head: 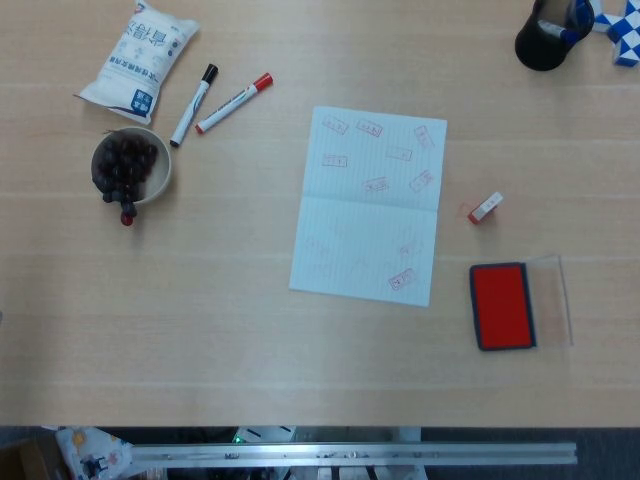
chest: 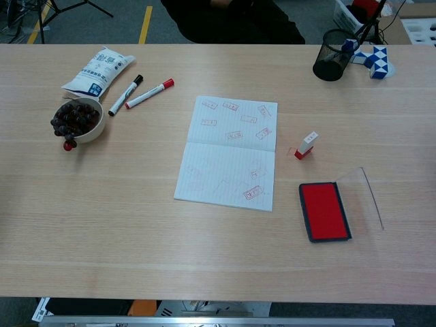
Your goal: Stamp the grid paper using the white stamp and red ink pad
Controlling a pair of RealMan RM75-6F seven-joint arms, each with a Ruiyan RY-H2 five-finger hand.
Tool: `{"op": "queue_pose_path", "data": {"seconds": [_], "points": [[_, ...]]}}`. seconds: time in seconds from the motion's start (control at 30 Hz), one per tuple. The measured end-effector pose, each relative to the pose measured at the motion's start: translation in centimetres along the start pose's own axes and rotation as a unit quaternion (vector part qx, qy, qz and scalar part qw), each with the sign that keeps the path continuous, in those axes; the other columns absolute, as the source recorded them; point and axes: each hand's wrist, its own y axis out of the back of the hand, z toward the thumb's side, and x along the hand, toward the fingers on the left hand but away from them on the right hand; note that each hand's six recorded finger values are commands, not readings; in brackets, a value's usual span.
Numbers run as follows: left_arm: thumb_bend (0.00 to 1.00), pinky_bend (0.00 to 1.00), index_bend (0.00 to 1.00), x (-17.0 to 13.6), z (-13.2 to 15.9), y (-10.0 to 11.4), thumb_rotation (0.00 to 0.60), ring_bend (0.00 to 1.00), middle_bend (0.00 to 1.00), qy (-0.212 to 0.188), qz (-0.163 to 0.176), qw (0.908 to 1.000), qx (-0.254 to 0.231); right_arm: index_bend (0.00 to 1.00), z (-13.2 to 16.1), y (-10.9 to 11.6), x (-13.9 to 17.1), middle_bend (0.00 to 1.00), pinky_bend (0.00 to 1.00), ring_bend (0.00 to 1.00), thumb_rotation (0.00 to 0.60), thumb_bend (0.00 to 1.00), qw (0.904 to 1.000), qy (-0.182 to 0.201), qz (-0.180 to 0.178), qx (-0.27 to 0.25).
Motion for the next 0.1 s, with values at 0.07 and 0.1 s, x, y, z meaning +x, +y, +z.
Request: {"op": "queue_pose_path", "data": {"seconds": [0.07,0.1], "points": [[0.17,0.1,0.14,-0.02,0.03,0.02,0.6,0.16,0.1,0.0,0.001,1.0,-0.001,0.59,-0.12,-0.02,0.07,0.48,0.28,0.37,0.6,0.28,1.0,-0.001,0.001,0.0],[0.17,0.1,0.14,-0.01,0.04,0.06,0.6,0.16,0.1,0.0,0.002,1.0,-0.002,0.59,-0.14,-0.09,0.11,0.48,0.28,0.37,0.6,0.28,1.0,-0.001,0.003,-0.001]]}}
